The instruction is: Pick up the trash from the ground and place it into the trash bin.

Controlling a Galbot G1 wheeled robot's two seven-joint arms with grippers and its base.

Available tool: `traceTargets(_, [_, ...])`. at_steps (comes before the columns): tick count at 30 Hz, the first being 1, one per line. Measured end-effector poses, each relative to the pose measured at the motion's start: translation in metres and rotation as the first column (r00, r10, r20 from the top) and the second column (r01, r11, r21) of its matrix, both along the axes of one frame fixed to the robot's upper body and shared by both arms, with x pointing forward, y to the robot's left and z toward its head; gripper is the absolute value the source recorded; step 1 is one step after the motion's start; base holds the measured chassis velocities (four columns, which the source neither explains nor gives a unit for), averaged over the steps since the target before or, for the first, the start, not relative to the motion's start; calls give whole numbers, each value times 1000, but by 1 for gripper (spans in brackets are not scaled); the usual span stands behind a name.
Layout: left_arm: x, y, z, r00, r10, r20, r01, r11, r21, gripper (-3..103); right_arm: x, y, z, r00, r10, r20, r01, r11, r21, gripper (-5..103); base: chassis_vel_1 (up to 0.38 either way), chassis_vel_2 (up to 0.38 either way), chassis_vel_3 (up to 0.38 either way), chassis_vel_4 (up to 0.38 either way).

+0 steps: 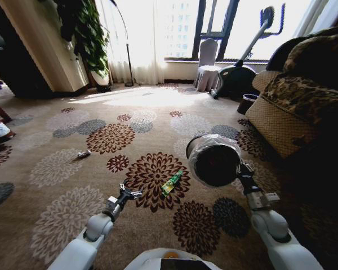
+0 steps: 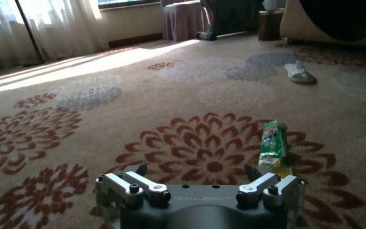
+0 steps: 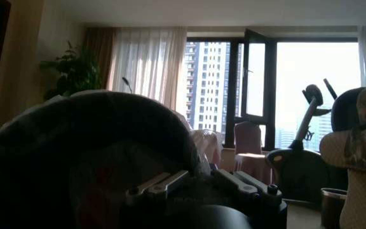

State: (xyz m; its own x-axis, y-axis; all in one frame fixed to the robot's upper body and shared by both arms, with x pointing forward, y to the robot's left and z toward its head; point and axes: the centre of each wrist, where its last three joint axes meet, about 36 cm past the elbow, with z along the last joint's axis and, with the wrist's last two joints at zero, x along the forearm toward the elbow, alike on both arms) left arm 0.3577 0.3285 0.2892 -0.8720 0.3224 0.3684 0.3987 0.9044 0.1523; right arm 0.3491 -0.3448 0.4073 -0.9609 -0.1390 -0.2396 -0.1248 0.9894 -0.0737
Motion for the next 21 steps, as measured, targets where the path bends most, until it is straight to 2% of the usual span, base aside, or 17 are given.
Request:
traceTargets(3, [20, -8, -25, 999, -39, -18, 39, 999, -4, 100, 0, 0, 0, 1000, 0, 0, 0, 1000, 0, 0, 0, 0, 0, 0])
traceTargets(4, [20, -8, -25, 999, -39, -18, 39, 999, -4, 100, 0, 0, 0, 1000, 0, 0, 0, 1000, 0, 0, 0, 0, 0, 0])
traceTargets(8, [43, -33, -49, 988, -152, -30, 152, 988, -29, 100, 0, 0, 0, 1000, 0, 0, 0, 1000, 0, 0, 0, 0, 0, 0])
traceTargets(10, [47, -36, -52, 985, -167, -31, 166, 986, -30, 100, 0, 0, 0, 1000, 0, 0, 0, 1000, 0, 0, 0, 0, 0, 0])
traceTargets(12, [63, -50, -64, 976, -217, -33, 216, 976, -35, 100, 0, 0, 0, 1000, 0, 0, 0, 1000, 0, 0, 0, 0, 0, 0])
traceTargets(17, [86, -69, -87, 965, -257, -42, 256, 966, -35, 100, 0, 0, 0, 1000, 0, 0, 0, 1000, 0, 0, 0, 0, 0, 0])
traceTargets(21, [102, -77, -103, 966, -254, -46, 253, 967, -31, 100, 0, 0, 0, 1000, 0, 0, 0, 1000, 0, 0, 0, 0, 0, 0])
